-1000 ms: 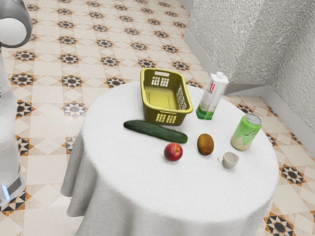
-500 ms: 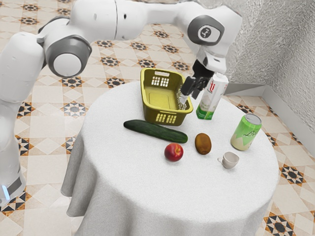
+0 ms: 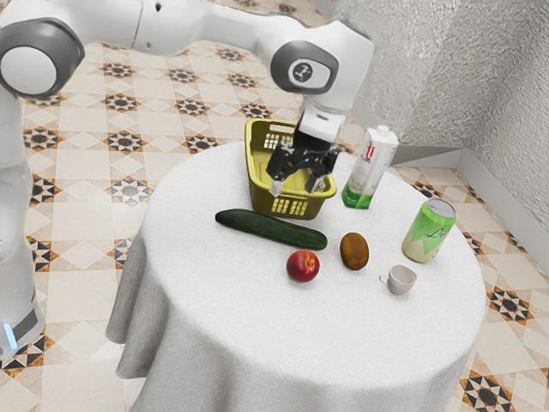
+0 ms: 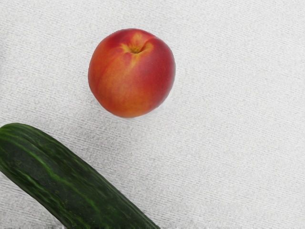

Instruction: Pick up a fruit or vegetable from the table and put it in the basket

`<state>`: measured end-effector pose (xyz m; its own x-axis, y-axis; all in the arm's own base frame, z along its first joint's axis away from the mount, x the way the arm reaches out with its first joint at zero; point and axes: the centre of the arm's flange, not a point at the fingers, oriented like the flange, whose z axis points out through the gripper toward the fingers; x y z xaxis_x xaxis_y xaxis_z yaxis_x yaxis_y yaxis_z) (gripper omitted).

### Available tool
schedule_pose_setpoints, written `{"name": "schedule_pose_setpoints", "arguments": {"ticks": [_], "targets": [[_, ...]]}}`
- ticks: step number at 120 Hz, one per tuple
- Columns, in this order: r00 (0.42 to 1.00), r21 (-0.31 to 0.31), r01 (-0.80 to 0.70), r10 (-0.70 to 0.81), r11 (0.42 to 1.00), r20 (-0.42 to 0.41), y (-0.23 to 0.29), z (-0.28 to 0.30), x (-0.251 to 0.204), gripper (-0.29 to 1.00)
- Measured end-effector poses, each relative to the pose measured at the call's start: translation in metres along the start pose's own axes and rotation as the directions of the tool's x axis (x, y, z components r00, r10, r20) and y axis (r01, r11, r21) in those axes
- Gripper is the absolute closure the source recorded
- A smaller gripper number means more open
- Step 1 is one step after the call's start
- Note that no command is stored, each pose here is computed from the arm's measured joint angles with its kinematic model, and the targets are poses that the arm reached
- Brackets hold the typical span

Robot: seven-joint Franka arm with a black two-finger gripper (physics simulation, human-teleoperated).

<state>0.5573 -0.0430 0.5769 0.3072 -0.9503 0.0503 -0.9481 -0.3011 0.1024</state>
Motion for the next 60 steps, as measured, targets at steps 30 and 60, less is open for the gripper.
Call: {"name": "schedule_pose_setpoints", "arguments": {"ticks": [30, 60], "targets": [[1.0, -0.044, -0.018, 0.019, 0.999, 0.013, -0.011, 0.062, -0.029, 0.0], [0.984, -0.018, -0.178, 0.178, 0.984, 0.002, 0.003, 0.076, 0.04, 0.0]]}}
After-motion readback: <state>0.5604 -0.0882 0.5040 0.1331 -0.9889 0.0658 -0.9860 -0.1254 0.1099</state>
